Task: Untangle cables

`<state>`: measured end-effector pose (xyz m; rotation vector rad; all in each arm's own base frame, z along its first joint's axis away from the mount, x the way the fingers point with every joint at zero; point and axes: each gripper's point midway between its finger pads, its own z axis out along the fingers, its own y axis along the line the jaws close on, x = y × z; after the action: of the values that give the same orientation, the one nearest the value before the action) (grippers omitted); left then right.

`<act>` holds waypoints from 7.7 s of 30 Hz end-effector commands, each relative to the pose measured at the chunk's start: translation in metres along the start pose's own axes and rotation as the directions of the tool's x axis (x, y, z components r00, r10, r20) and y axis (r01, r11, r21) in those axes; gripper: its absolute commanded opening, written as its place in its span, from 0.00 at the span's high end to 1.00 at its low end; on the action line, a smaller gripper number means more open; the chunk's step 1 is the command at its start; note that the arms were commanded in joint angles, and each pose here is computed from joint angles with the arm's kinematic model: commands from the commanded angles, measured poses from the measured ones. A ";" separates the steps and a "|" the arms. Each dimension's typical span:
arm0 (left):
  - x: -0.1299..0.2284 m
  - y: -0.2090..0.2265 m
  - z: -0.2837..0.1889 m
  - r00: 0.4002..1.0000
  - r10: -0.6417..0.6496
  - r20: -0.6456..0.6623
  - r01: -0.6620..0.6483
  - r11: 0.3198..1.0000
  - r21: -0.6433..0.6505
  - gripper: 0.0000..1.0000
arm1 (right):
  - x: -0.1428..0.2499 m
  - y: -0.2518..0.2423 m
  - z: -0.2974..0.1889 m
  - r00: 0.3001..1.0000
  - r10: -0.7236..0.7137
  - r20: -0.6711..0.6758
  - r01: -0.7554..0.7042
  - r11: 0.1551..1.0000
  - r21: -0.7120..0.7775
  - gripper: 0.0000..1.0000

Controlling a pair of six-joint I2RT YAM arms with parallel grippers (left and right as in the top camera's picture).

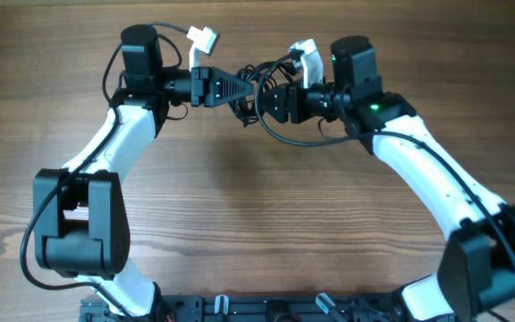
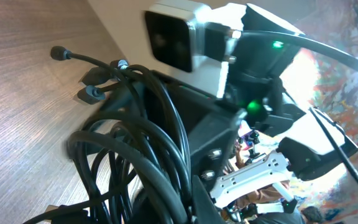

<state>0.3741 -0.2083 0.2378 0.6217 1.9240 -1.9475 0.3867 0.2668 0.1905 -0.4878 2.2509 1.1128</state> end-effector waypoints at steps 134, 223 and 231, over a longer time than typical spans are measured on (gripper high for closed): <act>0.033 0.120 0.046 0.906 -0.173 0.385 0.416 0.523 -0.744 0.75 | 0.048 -0.096 0.002 0.988 0.144 -0.061 -0.087 0.829 0.553 0.96; 0.072 0.154 -0.147 0.763 -0.283 0.581 0.635 0.164 -0.755 0.95 | 0.061 -0.101 -0.008 0.979 0.075 -0.191 0.029 0.870 0.492 0.25; 0.073 0.153 -0.145 0.769 -0.284 0.572 0.628 0.167 -0.760 0.76 | 0.043 -0.072 0.009 0.986 0.131 -0.106 -0.089 0.937 0.337 0.35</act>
<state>0.4021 -0.0608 0.0593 -0.7187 2.7230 -0.5874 0.3930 0.2129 0.1054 -0.3428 2.5665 0.6009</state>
